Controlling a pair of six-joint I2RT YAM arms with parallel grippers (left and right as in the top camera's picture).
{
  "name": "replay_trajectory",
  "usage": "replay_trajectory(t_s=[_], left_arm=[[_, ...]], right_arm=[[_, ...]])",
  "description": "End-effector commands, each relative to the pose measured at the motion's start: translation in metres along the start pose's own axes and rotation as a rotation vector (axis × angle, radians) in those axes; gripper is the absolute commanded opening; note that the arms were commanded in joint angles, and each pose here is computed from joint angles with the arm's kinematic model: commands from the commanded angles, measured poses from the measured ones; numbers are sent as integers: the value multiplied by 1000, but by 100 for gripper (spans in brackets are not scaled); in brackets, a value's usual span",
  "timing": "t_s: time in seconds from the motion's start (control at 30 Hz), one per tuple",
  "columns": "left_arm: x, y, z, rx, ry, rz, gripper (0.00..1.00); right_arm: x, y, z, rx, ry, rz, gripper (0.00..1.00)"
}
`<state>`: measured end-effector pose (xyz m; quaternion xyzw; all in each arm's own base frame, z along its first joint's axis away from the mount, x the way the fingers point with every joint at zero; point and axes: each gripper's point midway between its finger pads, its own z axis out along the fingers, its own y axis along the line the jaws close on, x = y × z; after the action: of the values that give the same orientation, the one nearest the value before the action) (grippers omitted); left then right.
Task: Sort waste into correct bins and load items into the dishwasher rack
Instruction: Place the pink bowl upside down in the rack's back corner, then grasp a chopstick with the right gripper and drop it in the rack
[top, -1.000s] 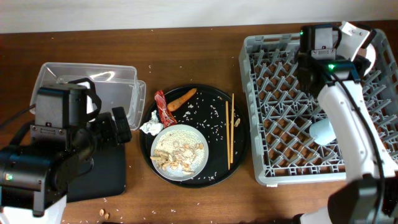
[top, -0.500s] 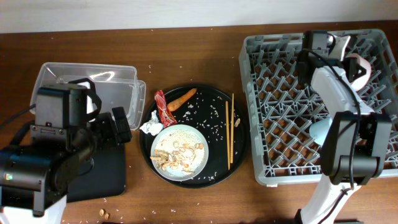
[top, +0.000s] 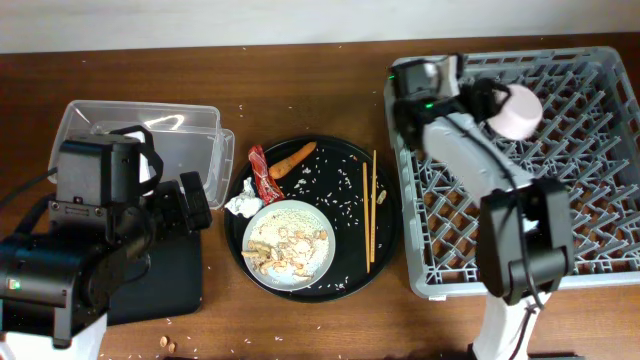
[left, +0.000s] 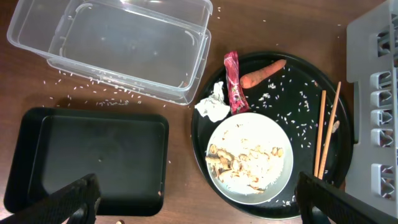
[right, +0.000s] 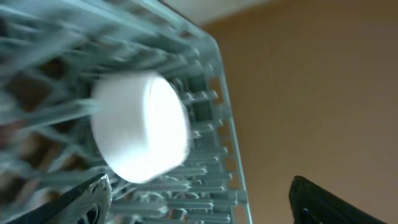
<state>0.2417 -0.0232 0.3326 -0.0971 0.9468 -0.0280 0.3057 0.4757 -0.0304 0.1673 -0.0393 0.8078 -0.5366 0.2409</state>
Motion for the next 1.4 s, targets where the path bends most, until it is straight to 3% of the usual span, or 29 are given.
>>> replay_trajectory(t_s=[0.0,0.1,0.23,0.27,0.3,0.4,0.47,0.63,0.8,0.9,1.03,1.07,1.2,1.37], left_arm=[[-1,3,-2,-9,-8,-8,99],[-1,3,-2,-9,-8,-8,99],[-1,3,-2,-9,-7,-8,99],[-1,3,-2,-9,-8,-8,99],[-1,3,-2,-9,-8,-8,99],[-1,3,-2,-9,-8,-8,99],[-1,3,-2,-9,-8,-8,99],[-1,3,-2,-9,-7,-8,99],[-1,3,-2,-9,-8,-8,99],[-1,3,-2,-9,-7,-8,99],[-1,3,-2,-9,-8,-8,99],[-1,3,-2,-9,-7,-8,99],[-1,3,-2,-9,-8,-8,99],[-1,3,-2,-9,-8,-8,99]], right_arm=[[-23,8,-75,-182,-152,42,93],[-11,49,-137,-496,-187,24,88],[38,119,-211,-1037,12,-8,61],[50,129,-232,-1192,75,-28,58],[54,131,-238,-1236,99,-36,56],[61,131,-232,-1231,167,-3,56],[73,135,-227,-1225,226,-2,48],[118,161,-203,-1130,400,4,40],[132,179,-180,-1129,440,64,38],[139,187,-181,-1195,477,82,31],[135,190,-185,-1215,463,85,14],[135,190,-186,-1218,464,85,5],[122,180,-191,-1237,422,86,4],[75,122,-213,-1287,264,140,4]])
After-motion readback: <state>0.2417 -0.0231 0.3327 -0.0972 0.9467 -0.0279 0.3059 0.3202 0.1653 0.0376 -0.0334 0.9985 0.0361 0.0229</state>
